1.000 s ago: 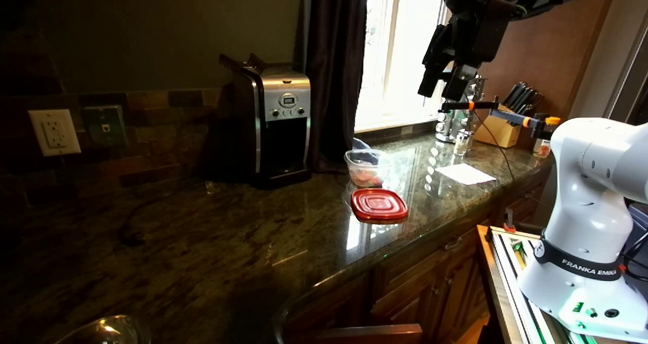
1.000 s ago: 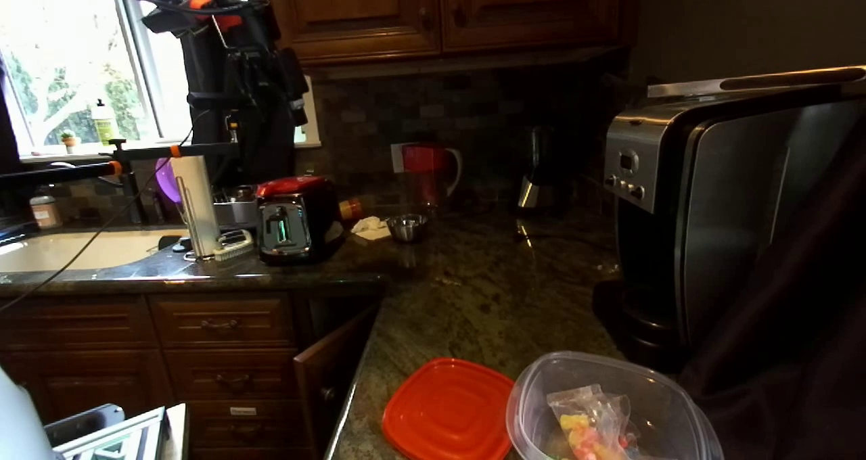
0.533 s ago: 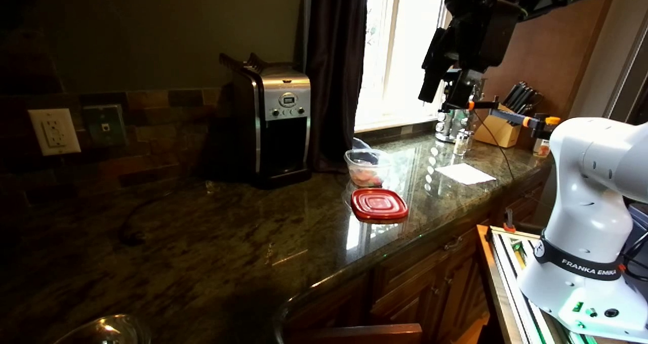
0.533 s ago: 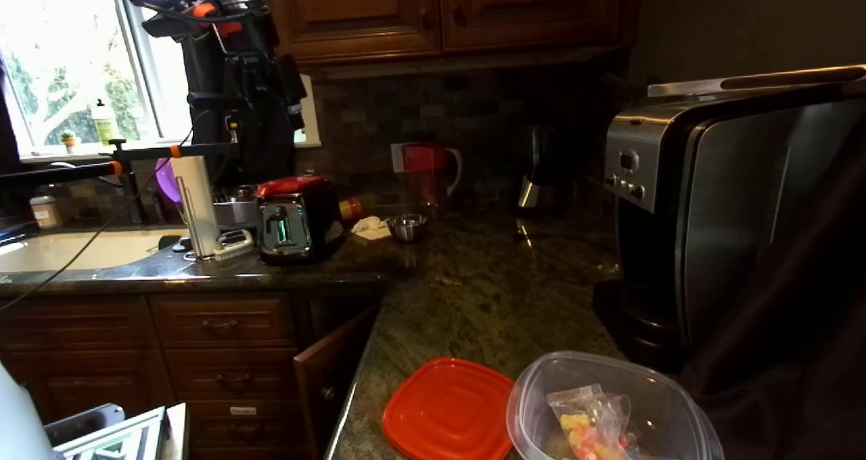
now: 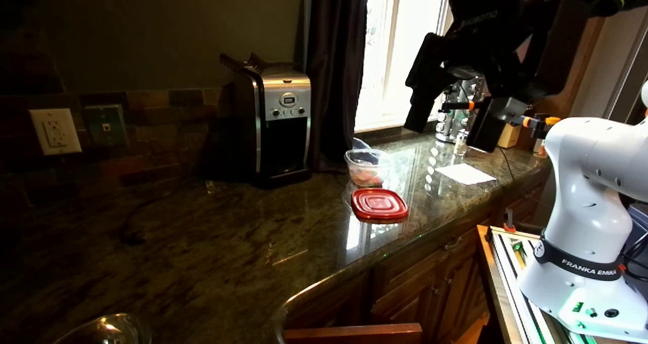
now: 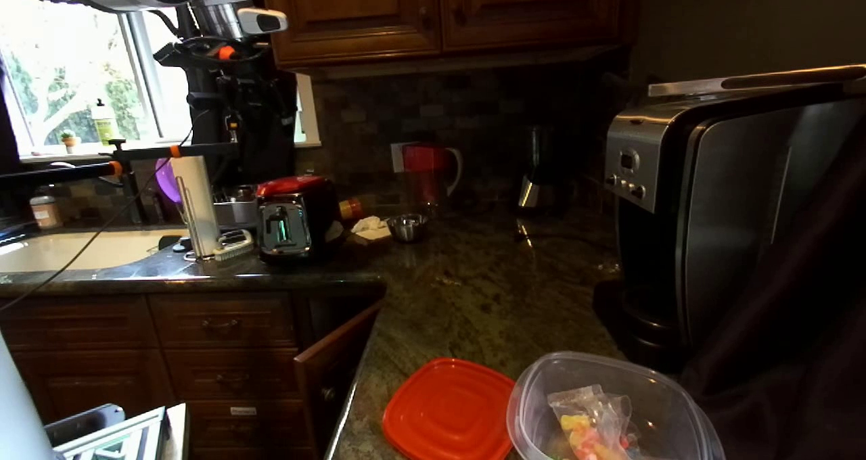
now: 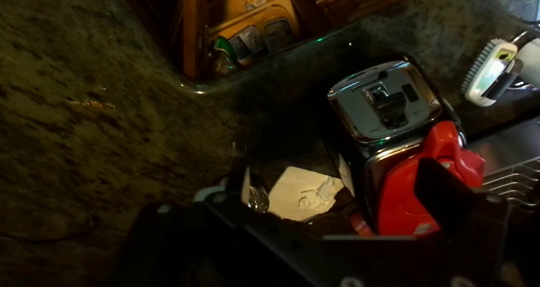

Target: Put the lid on the container

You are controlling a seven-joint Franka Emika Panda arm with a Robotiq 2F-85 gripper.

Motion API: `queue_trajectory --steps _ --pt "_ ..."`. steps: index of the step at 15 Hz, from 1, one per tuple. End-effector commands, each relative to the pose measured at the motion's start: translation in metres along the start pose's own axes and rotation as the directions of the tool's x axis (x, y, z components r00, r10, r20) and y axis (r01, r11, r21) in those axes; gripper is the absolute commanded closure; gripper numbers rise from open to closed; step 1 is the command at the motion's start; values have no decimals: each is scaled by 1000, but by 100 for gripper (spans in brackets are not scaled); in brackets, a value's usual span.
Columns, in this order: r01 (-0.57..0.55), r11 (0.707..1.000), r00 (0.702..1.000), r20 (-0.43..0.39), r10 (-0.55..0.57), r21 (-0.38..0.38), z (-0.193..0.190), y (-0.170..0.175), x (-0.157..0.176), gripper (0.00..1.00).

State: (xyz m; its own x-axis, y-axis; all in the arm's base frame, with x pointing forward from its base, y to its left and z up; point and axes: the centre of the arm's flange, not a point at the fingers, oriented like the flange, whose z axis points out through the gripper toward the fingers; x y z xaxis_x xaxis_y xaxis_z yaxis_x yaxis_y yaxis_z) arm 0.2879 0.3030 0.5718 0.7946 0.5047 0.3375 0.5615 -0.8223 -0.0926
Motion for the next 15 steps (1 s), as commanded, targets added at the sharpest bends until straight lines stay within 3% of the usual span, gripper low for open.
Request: queue_trajectory --steps 1,2,4,7,12,13,15 --pt "9 1000 1000 1 -9 7 0 -3 3 0" --pt "15 1000 1000 0 -15 11 -1 -4 5 0" --pt "-85 996 996 -30 86 7 14 -12 14 0" --pt "6 1000 996 -85 -5 16 28 -47 13 0" --pt "150 975 987 -87 -138 164 48 -95 -8 0" --pt "111 988 991 -92 -101 110 37 -88 1 0" --pt "137 981 989 -81 -127 135 42 -100 -4 0"
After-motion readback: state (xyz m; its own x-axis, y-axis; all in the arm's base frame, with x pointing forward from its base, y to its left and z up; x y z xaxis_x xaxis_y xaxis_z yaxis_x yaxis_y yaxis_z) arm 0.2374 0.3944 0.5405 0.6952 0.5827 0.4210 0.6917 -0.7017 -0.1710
